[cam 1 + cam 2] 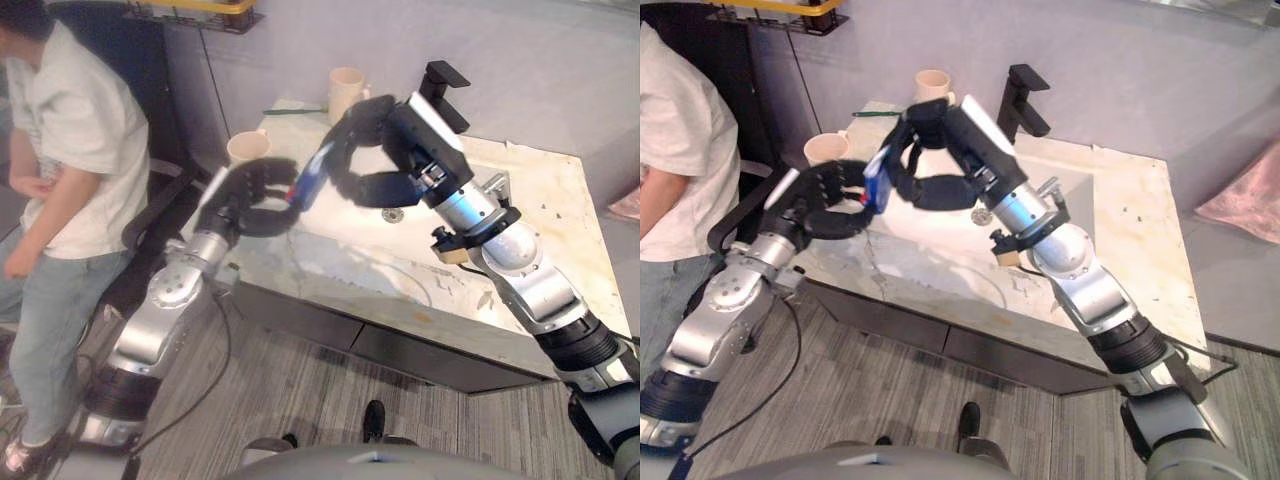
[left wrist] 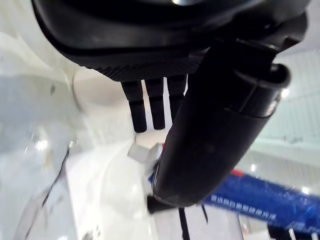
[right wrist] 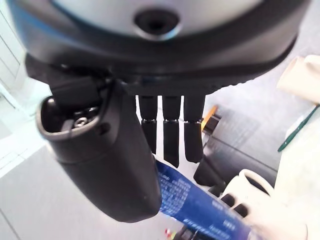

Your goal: Organize the bathroom.

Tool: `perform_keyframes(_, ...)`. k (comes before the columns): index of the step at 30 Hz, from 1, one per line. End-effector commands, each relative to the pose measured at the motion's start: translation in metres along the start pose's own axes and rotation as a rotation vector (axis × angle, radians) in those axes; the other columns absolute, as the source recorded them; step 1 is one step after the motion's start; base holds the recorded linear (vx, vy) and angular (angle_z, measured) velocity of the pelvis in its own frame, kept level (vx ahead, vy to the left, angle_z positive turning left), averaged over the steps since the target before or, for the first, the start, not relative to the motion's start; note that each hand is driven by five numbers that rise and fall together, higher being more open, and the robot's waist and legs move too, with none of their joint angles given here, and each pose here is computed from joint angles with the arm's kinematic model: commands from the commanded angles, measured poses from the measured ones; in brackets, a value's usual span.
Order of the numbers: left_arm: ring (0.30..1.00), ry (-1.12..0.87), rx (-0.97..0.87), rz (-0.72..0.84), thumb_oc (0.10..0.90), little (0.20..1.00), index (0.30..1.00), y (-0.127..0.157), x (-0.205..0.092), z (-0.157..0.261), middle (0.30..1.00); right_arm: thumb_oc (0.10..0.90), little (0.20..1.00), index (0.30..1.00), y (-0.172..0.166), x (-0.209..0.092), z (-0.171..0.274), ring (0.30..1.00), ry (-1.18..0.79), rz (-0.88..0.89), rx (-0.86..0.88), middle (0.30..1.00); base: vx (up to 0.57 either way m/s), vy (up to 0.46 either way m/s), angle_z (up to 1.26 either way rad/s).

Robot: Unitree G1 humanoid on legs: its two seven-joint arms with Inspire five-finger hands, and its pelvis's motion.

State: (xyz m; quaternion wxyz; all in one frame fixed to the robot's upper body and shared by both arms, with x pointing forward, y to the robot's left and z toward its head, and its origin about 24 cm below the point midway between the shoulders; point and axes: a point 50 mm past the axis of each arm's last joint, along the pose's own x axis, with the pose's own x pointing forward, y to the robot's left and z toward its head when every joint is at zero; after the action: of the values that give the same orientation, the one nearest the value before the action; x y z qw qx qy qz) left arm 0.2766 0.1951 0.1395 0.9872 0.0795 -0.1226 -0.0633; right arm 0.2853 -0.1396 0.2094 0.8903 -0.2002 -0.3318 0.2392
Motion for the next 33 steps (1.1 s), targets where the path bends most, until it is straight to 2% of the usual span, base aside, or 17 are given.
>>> perform_keyframes(1,0.900,-0.285,0.118,0.197,0.800,0.900,0.900,0.036,-0.012,0.041,0.900,0.400,0.300,0.300,-0.059,0.010,0.061,0.300,-0.387,-0.426,-0.146,0.300,-0.01,0.039,0.20)
perform_keyframes(6,0.900,-0.294,0.086,0.152,0.800,0.900,0.900,0.021,-0.028,0.034,0.900,0.400,0.300,0.300,-0.081,0.013,0.072,0.300,-0.420,-0.610,-0.235,0.300,-0.02,0.050,0.30)
perform_keyframes(13,0.900,-0.322,0.070,0.060,0.800,0.900,0.900,0.011,-0.035,0.036,0.900,0.400,0.300,0.300,-0.094,0.013,0.074,0.300,-0.439,-0.712,-0.298,0.300,-0.01,0.061,0.32)
perform_keyframes(16,0.900,-0.299,0.061,-0.003,0.800,0.900,0.900,0.001,-0.032,0.030,0.900,0.400,0.300,0.300,-0.099,0.008,0.073,0.300,-0.437,-0.735,-0.304,0.300,0.05,0.016,0.53)
perform_keyframes(23,0.900,-0.273,0.027,-0.032,0.800,0.900,0.900,-0.005,-0.033,0.020,0.900,0.400,0.300,0.300,-0.109,-0.002,0.073,0.300,-0.427,-0.749,-0.346,0.300,0.08,-0.077,0.81)
perform_keyframes(33,0.900,-0.219,0.007,-0.043,0.800,0.900,0.900,-0.010,-0.037,0.012,0.900,0.400,0.300,0.300,-0.104,0.007,0.065,0.300,-0.381,-0.755,-0.346,0.300,0.10,-0.064,0.03)
